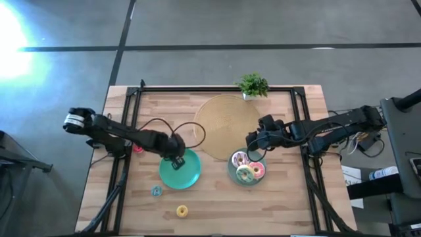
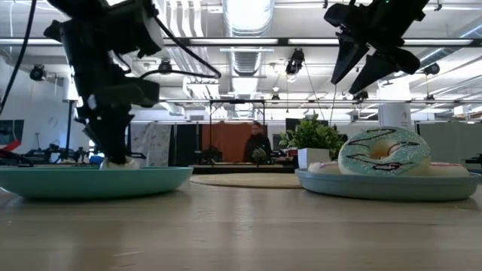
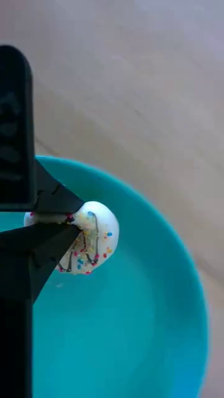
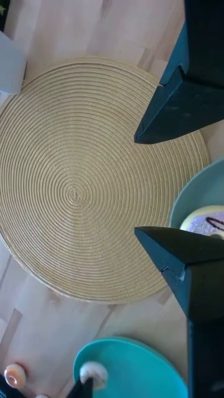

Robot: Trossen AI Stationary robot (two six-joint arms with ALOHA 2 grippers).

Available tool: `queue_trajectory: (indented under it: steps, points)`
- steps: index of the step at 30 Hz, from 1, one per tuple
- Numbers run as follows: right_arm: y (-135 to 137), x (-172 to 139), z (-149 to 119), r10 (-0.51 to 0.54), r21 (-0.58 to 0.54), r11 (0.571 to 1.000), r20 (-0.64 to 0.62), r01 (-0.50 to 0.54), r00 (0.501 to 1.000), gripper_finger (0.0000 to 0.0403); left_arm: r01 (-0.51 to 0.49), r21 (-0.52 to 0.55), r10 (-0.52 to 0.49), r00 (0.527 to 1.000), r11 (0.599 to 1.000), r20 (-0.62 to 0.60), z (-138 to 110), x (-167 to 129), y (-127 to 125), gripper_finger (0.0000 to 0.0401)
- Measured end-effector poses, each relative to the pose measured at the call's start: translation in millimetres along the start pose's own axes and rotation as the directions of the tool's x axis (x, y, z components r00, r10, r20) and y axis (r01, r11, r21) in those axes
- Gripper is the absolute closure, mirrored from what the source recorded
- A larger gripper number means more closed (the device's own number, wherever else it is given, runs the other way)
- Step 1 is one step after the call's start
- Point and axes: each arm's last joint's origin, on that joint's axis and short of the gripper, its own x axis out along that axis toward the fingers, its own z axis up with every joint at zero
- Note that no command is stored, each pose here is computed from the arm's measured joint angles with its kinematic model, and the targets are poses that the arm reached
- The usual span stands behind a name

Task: Pick & Place donuts
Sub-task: Put the small white donut on the blue plate

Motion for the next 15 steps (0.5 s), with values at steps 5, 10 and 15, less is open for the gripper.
queue_trajectory:
  steps: [5, 10, 15]
  points:
    - [1.6, 0.0, 0.7, 0.014, -0.015, 1.0, 0.006, -0.014, 1.0, 0.0184, 0.029, -0.084, -0.032, 0.999, 0.996, -0.027, 0.5, 0.6, -2.2, 0.0347]
    - [1.5, 0.0, 0.7, 0.014, -0.015, 1.0, 0.006, -0.014, 1.0, 0.0184, 0.072, -0.089, -0.081, 0.992, 0.993, -0.092, 2.2, -5.2, -6.0, 0.0285]
    - [1.5, 0.0, 0.7, 0.014, -0.022, 1.0, 0.005, -0.014, 1.0, 0.0184, -0.034, -0.072, 0.024, 0.99, 0.997, -0.14, 3.2, -19.2, -1.7, 0.0261]
